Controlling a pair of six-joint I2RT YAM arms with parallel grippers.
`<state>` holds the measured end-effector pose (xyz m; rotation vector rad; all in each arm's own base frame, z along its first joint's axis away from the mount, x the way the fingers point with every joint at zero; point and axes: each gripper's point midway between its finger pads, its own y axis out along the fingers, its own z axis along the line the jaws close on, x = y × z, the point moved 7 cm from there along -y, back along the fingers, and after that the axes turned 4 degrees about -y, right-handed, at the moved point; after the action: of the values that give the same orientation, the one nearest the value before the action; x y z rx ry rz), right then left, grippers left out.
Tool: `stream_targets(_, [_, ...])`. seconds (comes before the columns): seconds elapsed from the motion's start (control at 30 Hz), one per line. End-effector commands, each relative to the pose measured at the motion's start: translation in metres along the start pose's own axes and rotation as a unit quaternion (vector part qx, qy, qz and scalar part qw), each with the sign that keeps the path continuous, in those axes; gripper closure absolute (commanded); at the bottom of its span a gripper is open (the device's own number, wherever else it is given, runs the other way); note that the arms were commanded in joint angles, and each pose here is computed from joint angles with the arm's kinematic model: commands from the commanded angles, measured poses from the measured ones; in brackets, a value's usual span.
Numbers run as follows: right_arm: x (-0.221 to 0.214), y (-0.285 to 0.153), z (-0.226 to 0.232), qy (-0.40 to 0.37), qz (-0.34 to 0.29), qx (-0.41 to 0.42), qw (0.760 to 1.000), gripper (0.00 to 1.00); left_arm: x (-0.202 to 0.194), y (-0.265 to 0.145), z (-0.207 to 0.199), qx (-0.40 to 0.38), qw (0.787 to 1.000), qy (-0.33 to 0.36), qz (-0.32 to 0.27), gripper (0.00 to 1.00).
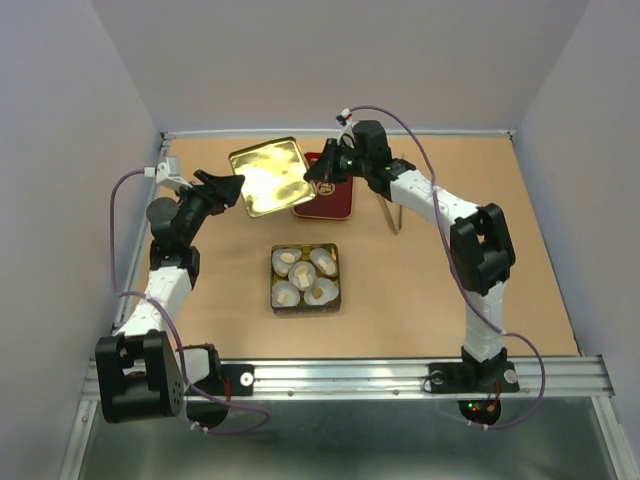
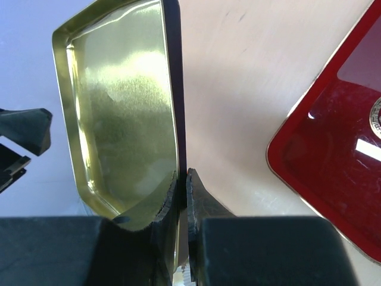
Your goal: Pack the chocolate
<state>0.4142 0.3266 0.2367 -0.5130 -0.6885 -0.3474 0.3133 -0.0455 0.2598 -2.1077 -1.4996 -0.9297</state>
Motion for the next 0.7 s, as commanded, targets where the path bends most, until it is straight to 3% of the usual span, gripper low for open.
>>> stream_targets(0.0, [0.037,-0.032,0.047,-0.040,-0.071,0.068,0.994,1.00,0.003,0.000,-0.009,-0.029,0.999,0.010,-0.014,0.23])
stream_targets(0.3, [0.040,-0.044,0.058,-0.046,-0.080,0.080,0.993,1.00,0.002,0.001,-0.008,-0.022,1.000,0.007,-0.016,0.23])
stream_targets(0.53, [0.039,-0.041,0.059,-0.043,-0.077,0.089,0.992,0.99,-0.010,0.012,-0.030,-0.054,0.999,0.001,-0.002,0.22])
stream_targets(0.67, [0.036,-0.039,0.058,-0.042,-0.072,0.091,0.992,1.00,-0.012,0.016,-0.037,-0.066,0.998,0.000,0.000,0.27])
